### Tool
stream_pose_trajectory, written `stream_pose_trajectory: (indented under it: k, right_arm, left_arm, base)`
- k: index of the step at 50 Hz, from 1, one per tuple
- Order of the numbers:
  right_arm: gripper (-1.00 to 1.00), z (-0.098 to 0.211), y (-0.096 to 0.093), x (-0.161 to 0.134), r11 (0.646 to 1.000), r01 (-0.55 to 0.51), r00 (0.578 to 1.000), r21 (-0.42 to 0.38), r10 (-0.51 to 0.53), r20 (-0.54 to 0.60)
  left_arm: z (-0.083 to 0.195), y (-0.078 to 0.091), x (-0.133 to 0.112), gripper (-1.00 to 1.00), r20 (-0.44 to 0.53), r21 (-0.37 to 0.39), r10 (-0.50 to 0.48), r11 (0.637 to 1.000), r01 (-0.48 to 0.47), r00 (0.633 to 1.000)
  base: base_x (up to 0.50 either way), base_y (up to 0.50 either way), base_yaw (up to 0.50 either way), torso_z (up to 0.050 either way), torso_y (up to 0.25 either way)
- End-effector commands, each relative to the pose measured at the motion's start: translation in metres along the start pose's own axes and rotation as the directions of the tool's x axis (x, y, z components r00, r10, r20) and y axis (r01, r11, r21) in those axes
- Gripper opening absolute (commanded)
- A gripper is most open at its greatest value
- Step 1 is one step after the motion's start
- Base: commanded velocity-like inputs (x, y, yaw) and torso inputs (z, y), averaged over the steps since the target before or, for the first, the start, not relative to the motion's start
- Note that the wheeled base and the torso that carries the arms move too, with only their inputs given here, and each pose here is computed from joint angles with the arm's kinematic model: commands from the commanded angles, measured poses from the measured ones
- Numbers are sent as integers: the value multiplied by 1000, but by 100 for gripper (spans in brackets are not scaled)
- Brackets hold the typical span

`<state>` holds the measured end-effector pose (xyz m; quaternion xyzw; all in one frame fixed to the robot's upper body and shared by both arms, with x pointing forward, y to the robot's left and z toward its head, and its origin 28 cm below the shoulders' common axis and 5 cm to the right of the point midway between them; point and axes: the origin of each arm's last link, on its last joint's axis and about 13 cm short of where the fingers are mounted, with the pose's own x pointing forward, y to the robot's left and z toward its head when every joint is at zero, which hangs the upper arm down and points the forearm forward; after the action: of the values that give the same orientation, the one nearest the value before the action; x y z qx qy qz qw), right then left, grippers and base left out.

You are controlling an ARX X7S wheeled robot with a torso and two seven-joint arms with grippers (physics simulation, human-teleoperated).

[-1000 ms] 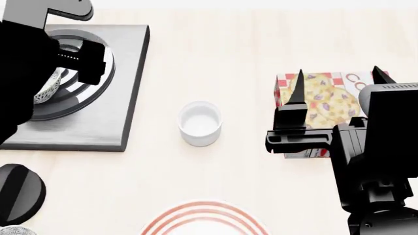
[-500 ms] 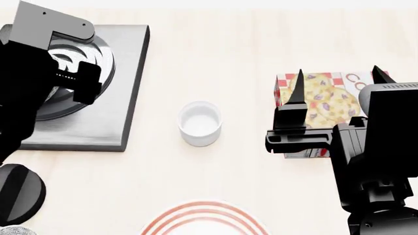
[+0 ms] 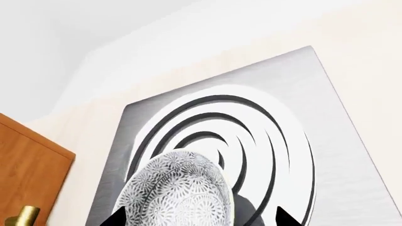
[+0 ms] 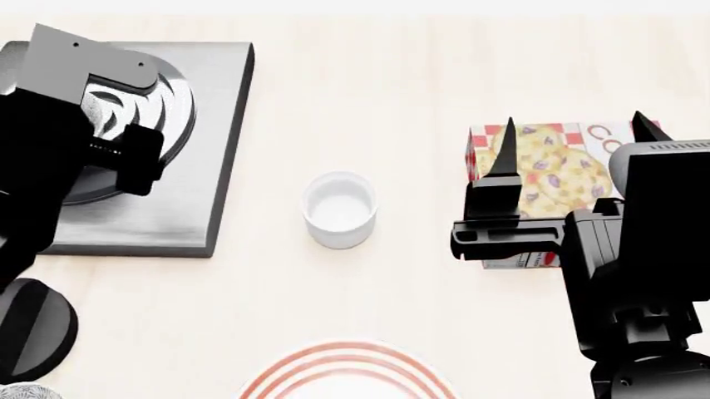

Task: Pick the akita bowl on the stove and place it on the plate.

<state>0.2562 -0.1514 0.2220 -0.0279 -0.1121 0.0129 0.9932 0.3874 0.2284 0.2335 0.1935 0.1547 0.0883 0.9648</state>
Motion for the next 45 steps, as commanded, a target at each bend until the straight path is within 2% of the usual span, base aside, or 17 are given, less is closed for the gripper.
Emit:
stream_pose_trajectory:
  k: [1, 14, 45]
  right_arm:
    - [100, 0, 0, 0, 1000, 0, 1000, -1, 0, 0]
    - [100, 0, 0, 0, 1000, 0, 1000, 0, 0, -1]
    - [100, -1, 0, 0, 1000, -1, 1000, -1, 1, -2]
  left_arm:
    - [-7, 0, 0, 100, -23, 15, -1, 1000, 1, 1000]
    - [-17, -1, 4, 100, -50, 24, 5, 1000, -4, 999]
    - [-22, 3, 5, 100, -57, 53, 33, 998, -30, 998]
  base:
    - [0, 0, 0, 0, 0]
    - [0, 0, 0, 0, 0]
    - [0, 0, 0, 0, 0]
